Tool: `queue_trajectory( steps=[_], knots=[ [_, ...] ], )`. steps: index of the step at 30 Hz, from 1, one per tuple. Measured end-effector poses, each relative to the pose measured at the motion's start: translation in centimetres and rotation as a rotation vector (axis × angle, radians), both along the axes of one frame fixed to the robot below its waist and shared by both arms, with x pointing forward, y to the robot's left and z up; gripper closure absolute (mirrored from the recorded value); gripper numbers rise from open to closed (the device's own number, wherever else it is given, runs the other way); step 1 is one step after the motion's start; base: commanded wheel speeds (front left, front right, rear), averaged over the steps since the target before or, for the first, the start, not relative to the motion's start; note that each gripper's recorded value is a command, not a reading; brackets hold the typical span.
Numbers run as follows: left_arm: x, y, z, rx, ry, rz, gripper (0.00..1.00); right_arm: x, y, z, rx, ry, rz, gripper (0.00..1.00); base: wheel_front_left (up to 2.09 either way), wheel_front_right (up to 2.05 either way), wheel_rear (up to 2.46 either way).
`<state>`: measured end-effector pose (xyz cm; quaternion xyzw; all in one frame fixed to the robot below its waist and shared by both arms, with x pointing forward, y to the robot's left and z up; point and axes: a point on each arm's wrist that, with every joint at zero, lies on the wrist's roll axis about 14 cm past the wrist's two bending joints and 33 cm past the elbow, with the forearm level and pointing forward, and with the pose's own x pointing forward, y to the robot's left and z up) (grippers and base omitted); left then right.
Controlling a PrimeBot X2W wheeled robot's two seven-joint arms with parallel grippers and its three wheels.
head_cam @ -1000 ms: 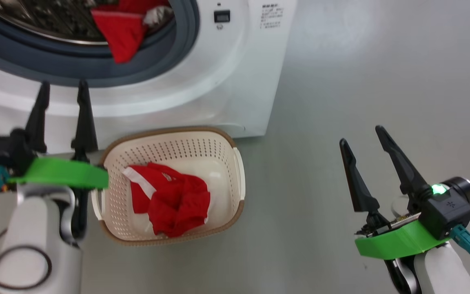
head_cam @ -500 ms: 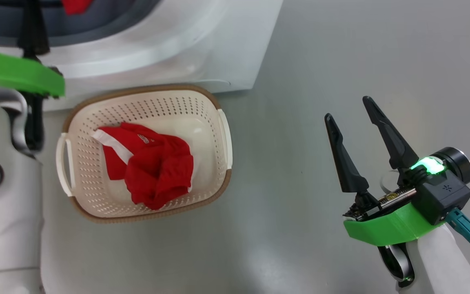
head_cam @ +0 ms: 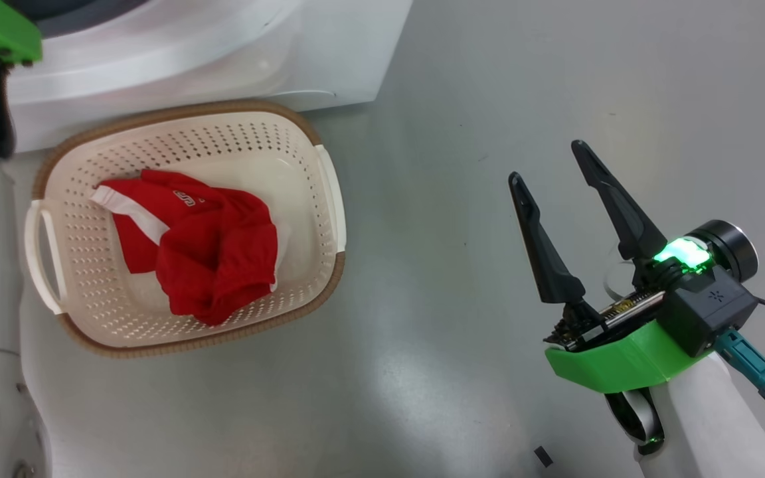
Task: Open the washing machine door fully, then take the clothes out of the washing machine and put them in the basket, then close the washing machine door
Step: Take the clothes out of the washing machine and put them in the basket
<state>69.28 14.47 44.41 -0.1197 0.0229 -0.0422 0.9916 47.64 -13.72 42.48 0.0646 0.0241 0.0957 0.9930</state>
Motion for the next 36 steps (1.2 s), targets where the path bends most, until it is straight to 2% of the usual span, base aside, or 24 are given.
queue_trajectory(
  steps=[4,8,12,24,32,33,34,35,36],
  knots=[
    [0.9,-0.6,-1.0,-0.061,0.052,0.003,0.0,0.2,0.0,-0.1,-0.006,0.0,0.006,0.0,0.0,0.0,0.0],
    [1.1,-1.2,-3.3,-0.074,0.191,-0.015,0.0,-0.1,-0.1,-0.3,-0.012,0.01,0.004,0.0,0.0,0.0,0.0],
    [0.8,-1.4,-5.0,-0.044,0.302,-0.037,0.0,-0.2,-0.4,-0.4,-0.016,0.017,-0.001,0.0,0.0,0.0,0.0],
    [-0.2,-2.8,-8.4,0.002,0.501,-0.089,0.0,-0.7,-0.5,-0.8,-0.014,0.034,-0.003,0.0,0.0,0.0,0.0],
    [-0.2,-2.2,-9.4,0.073,0.538,-0.075,0.02,-0.8,-0.8,-1.1,-0.01,0.044,-0.013,0.0,0.0,0.0,0.0],
    [-0.2,-2.2,-9.4,0.081,0.538,-0.077,0.57,-0.8,-0.8,-1.1,-0.01,0.045,-0.014,0.0,0.0,0.0,0.0],
    [-0.2,-2.2,-9.5,0.086,0.537,-0.079,0.94,-0.8,-0.9,-1.1,-0.009,0.045,-0.014,0.0,0.0,0.0,0.0],
    [-0.2,-2.2,-9.5,0.091,0.536,-0.081,1.0,-0.8,-0.9,-1.1,-0.007,0.047,-0.016,0.0,0.0,0.0,0.0],
    [-0.2,-2.3,-9.6,0.1,0.536,-0.084,1.0,-0.8,-0.9,-1.2,-0.005,0.047,-0.016,0.0,0.0,0.0,0.0]
  ],
)
